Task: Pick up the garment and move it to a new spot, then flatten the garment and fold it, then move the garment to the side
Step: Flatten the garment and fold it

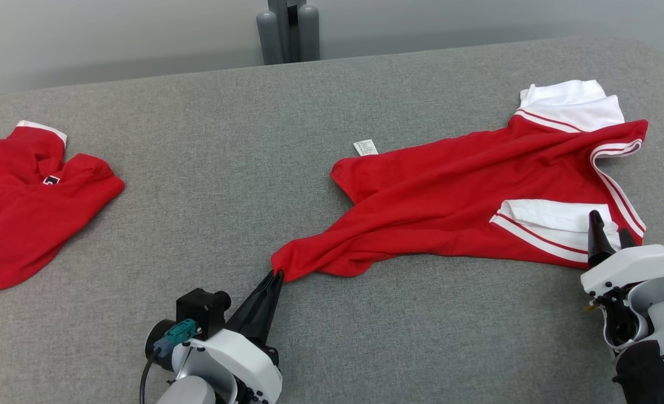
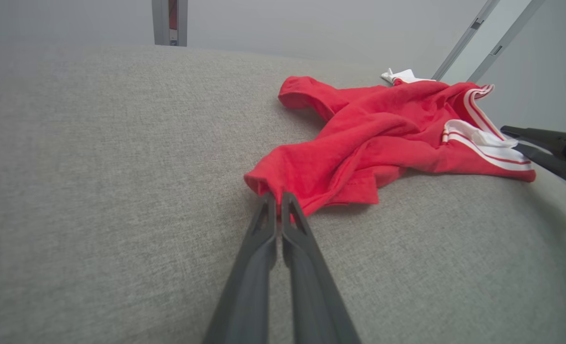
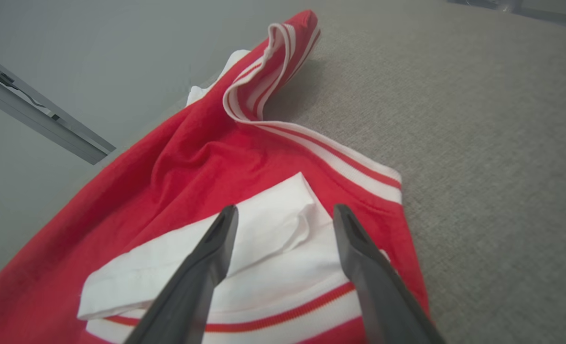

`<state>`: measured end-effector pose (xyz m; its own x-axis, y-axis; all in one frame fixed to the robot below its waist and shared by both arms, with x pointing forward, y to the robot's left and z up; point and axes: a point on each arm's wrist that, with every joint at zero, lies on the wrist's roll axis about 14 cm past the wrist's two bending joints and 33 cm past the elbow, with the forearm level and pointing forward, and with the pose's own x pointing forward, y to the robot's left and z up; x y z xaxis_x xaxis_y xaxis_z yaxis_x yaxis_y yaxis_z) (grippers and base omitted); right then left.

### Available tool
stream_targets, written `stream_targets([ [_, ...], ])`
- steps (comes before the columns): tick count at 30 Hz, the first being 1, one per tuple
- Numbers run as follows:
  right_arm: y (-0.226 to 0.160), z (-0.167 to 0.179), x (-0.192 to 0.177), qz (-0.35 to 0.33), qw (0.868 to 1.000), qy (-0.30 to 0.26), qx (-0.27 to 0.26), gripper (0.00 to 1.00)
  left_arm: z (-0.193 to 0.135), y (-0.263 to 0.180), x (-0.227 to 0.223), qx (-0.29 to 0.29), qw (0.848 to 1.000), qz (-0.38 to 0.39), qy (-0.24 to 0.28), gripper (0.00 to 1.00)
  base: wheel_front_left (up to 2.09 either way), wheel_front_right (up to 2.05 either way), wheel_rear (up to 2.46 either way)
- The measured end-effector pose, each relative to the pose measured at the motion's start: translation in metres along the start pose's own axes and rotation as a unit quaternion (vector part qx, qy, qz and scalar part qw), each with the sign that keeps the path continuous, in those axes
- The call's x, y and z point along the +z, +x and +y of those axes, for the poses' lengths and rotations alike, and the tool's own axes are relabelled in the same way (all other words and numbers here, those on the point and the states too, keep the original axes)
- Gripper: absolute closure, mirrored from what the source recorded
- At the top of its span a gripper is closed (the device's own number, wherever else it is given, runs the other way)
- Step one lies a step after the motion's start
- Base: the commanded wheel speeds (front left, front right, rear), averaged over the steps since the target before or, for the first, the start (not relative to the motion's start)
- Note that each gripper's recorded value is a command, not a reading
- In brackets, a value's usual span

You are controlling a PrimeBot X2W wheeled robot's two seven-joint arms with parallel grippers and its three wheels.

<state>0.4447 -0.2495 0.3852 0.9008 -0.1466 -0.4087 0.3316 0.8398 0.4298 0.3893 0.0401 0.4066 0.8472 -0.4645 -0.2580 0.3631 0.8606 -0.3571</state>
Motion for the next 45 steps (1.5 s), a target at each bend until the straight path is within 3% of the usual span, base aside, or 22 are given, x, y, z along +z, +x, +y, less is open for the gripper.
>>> stream_targets([
  [6, 0.002, 0.002, 0.002, -0.001, 1.000, 0.004, 0.002, 0.00, -0.001, 0.003, 0.000, -0.003, 1.000, 0.000, -0.001, 1.00, 0.00, 0.00, 0.00],
  [7, 0.002, 0.001, 0.001, 0.001, 1.000, 0.004, 0.001, 0.09, -0.001, 0.004, 0.001, -0.003, 1.000, -0.001, 0.000, 1.00, 0.00, 0.00, 0.00],
  [9, 0.002, 0.001, -0.002, 0.005, 1.000, 0.007, 0.000, 1.00, -0.001, 0.004, 0.002, -0.004, 1.000, -0.002, 0.000, 1.00, 0.00, 0.00, 0.00],
  [16, 0.001, -0.001, 0.003, -0.003, 1.000, 0.006, -0.001, 1.00, -0.001, 0.003, 0.001, -0.002, 1.000, -0.002, -0.002, 1.00, 0.00, 0.00, 0.00],
  [21, 0.000, 0.016, 0.019, -0.029, 0.999, -0.015, 0.031, 1.00, -0.003, 0.004, 0.009, -0.002, 1.000, -0.016, -0.017, 1.00, 0.00, 0.00, 0.00],
  [26, -0.006, 0.027, 0.042, -0.060, 0.995, -0.042, 0.059, 1.00, -0.009, 0.006, 0.025, -0.006, 0.998, -0.043, -0.055, 1.00, 0.00, 0.00, 0.00],
  [31, -0.020, 0.042, 0.088, -0.118, 0.987, -0.059, 0.096, 1.00, -0.017, 0.008, 0.058, -0.021, 0.990, -0.086, -0.114, 1.00, 0.00, 0.00, 0.00],
  [34, -0.033, 0.054, 0.124, -0.159, 0.978, -0.069, 0.119, 1.00, -0.027, 0.010, 0.088, -0.042, 0.982, -0.116, -0.141, 1.00, 0.00, 0.00, 0.00],
  [35, -0.044, 0.062, 0.154, -0.194, 0.969, -0.073, 0.133, 1.00, -0.035, 0.012, 0.112, -0.060, 0.978, -0.139, -0.147, 1.00, 0.00, 0.00, 0.00],
  [38, -0.062, 0.078, 0.197, -0.239, 0.955, -0.089, 0.154, 1.00, -0.041, 0.014, 0.149, -0.067, 0.968, -0.173, -0.169, 1.00, 0.00, 0.00, 0.00],
  [45, -0.113, 0.120, 0.285, -0.343, 0.910, -0.131, 0.193, 1.00, -0.070, 0.015, 0.246, -0.093, 0.949, -0.254, -0.162, 1.00, 0.00, 0.00, 0.00],
])
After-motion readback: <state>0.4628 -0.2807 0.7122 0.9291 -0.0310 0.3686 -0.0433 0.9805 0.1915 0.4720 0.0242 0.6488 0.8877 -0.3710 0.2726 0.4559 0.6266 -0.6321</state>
